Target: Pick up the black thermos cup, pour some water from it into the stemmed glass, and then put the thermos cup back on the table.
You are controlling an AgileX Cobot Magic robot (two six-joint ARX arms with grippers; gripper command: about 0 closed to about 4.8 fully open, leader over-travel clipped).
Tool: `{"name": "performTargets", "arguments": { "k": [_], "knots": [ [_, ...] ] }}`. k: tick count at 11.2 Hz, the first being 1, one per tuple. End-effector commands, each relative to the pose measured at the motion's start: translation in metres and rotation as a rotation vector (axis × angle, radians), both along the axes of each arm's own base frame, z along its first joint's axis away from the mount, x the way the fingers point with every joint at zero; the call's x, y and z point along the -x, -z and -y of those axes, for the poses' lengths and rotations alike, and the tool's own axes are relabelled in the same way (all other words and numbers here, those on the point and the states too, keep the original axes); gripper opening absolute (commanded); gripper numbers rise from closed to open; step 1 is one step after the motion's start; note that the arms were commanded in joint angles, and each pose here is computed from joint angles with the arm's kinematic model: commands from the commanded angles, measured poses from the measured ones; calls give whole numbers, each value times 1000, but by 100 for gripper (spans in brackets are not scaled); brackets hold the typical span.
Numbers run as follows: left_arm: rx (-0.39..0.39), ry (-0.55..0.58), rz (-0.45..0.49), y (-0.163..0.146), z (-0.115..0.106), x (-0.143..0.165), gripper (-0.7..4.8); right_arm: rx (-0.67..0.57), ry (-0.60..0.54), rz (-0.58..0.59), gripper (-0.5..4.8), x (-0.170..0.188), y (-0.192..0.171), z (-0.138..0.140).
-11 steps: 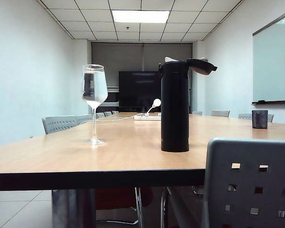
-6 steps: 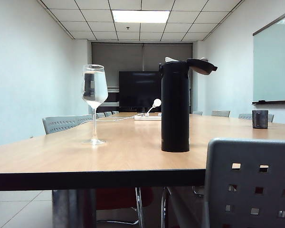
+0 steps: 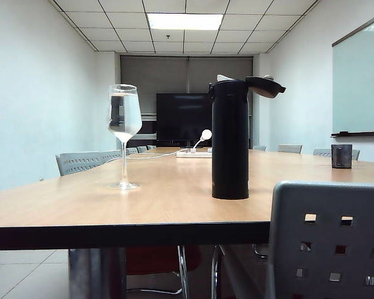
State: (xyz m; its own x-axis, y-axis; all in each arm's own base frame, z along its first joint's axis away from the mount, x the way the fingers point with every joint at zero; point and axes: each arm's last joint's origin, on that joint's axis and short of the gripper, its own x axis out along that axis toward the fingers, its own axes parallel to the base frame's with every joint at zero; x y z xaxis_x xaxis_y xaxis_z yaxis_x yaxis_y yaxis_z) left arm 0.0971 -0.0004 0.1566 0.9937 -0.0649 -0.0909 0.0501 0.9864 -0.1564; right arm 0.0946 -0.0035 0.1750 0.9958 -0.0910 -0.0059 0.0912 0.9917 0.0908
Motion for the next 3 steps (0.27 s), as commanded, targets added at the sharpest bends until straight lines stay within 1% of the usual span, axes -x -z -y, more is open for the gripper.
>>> {"name": "performTargets", "arguments": {
  "k": [1, 3],
  "knots": [
    [-3, 4, 3, 0, 0, 0, -5, 37, 2, 81, -5, 1, -9, 0],
    [-3, 4, 2, 0, 0, 0, -5, 37, 2, 80, -5, 1, -9, 0]
  ]
}}
